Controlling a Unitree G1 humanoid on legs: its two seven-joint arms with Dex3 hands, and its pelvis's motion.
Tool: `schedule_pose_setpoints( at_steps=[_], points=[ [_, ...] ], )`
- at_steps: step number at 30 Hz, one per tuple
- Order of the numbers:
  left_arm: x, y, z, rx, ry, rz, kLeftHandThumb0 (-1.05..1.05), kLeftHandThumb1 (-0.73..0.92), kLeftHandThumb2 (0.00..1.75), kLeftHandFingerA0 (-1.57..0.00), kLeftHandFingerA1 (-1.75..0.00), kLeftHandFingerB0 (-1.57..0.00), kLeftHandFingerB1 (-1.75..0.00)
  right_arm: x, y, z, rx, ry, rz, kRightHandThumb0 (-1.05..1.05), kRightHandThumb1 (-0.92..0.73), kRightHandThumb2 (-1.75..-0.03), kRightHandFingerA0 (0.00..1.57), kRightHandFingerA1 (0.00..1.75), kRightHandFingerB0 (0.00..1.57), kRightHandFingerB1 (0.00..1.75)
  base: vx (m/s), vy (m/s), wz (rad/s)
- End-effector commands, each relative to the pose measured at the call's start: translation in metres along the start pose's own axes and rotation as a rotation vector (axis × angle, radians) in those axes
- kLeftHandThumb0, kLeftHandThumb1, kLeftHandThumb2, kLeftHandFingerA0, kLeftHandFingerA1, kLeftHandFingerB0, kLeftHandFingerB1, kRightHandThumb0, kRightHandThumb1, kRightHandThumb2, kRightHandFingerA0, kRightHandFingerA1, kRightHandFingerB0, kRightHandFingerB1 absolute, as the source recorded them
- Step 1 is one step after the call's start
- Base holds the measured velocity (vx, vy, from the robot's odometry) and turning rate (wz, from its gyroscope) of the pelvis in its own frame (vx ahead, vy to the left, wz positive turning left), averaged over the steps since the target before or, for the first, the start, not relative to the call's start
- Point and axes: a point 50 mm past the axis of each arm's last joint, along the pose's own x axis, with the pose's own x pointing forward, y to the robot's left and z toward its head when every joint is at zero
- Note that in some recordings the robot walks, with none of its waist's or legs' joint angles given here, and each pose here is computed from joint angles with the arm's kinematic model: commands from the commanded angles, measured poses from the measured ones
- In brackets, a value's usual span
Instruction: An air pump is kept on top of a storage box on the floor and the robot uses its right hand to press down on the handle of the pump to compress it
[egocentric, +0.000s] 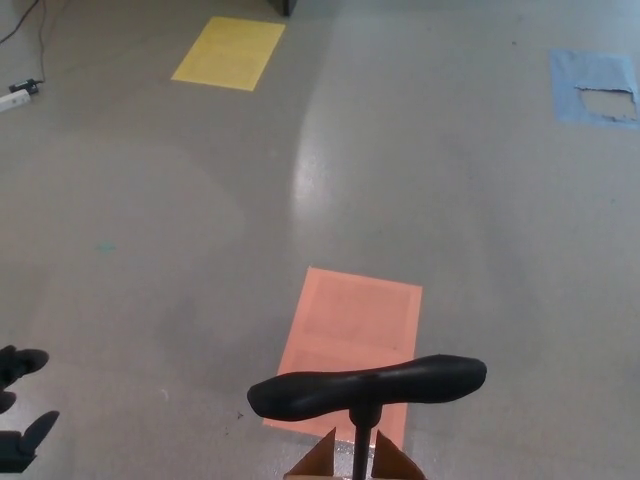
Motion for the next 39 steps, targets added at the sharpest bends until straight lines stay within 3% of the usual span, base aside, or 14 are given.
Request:
schedule_pose_setpoints(
  at_steps=[1,3,20,30,39],
  points=[
    [-0.007,0.002,-0.012,0.032,-0.002,-0.046,-0.34,0.53,1.05,0.0,-0.48,0.0,-0.47,0.013,0.055,0.073,0.011,-0.158,0.644,-0.85,-0.79,-1.11,0.06,0.24,0.06,0.19,0.0,0.0,0.0],
    [-0.007,0.005,-0.01,0.036,-0.01,-0.047,-0.35,0.52,1.05,-0.01,-0.48,0.0,-0.47,0.013,0.064,0.07,0.006,-0.141,0.691,-0.92,-0.85,-1.16,0.03,0.15,0.03,0.12,0.0,0.0,0.0],
    [-0.01,-0.003,-0.022,-0.011,0.023,-0.042,-0.34,0.49,1.02,-0.01,-0.48,0.0,-0.47,-0.013,0.123,0.044,0.085,0.011,0.94,-0.91,-0.85,-1.19,0.0,0.14,0.0,0.13,0.0,0.0,0.0],
    [-0.01,0.006,-0.019,0.021,0.001,-0.043,-0.33,0.58,1.1,-0.01,-0.48,0.0,-0.48,-0.028,0.151,0.004,0.074,0.184,0.986,-0.86,-0.85,-1.18,0.0,0.18,0.0,0.16,0.0,0.0,0.0],
    [-0.009,0.01,-0.013,0.013,-0.019,-0.022,-0.35,0.55,1.08,0.0,-0.47,0.0,-0.47,-0.041,0.163,-0.038,0.07,0.354,0.976,-0.87,-0.82,-1.17,0.0,0.16,0.0,0.13,0.0,0.0,0.0]
  ],
)
